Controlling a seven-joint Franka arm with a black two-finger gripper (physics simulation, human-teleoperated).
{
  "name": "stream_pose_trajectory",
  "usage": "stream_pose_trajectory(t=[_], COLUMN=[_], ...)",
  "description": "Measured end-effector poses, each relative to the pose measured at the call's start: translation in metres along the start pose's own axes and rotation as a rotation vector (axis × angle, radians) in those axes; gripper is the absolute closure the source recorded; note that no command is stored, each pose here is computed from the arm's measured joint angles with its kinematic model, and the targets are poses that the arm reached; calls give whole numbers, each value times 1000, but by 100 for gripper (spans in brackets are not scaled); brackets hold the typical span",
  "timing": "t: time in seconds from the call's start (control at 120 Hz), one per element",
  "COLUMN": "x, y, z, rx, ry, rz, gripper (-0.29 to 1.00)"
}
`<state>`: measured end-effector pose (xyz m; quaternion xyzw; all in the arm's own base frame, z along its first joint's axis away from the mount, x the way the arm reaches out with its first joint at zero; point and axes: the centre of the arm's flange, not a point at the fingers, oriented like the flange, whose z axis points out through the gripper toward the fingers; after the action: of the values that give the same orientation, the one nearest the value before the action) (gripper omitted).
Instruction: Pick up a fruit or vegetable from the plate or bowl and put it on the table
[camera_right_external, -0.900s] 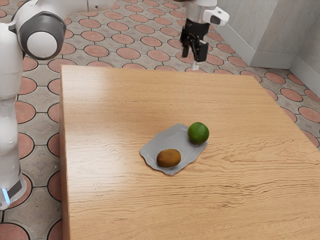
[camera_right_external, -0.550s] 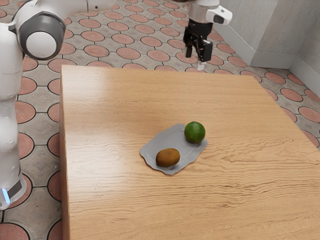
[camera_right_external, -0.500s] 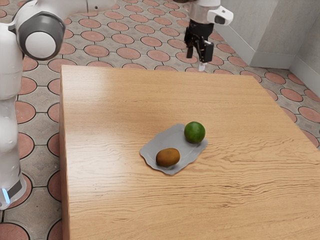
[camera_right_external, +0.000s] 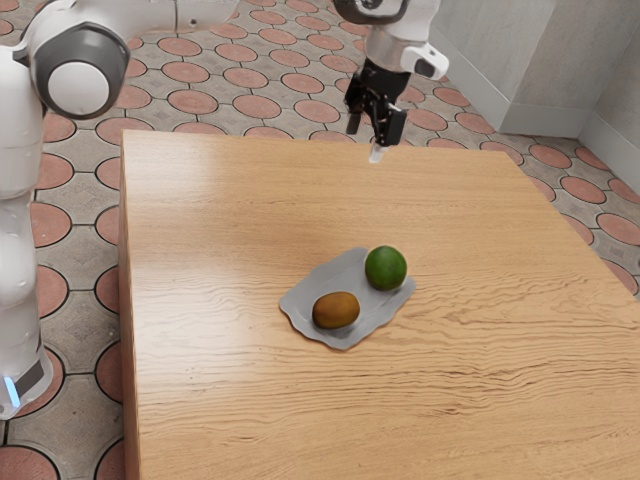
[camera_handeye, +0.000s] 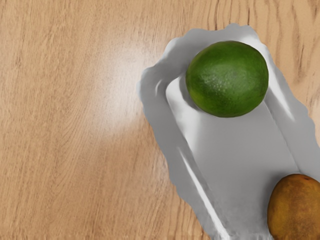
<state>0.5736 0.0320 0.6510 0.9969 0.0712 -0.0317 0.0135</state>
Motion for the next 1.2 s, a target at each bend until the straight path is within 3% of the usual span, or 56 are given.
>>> stream_pose_trajectory(t=[0.492,0.767,1.2], x=[-58,-60,-100], y=[69,48,161], z=[61,82,81], rx=[17,8,16], ry=[-110,-108,-83], rz=[94,40,226], gripper=[0,0,0])
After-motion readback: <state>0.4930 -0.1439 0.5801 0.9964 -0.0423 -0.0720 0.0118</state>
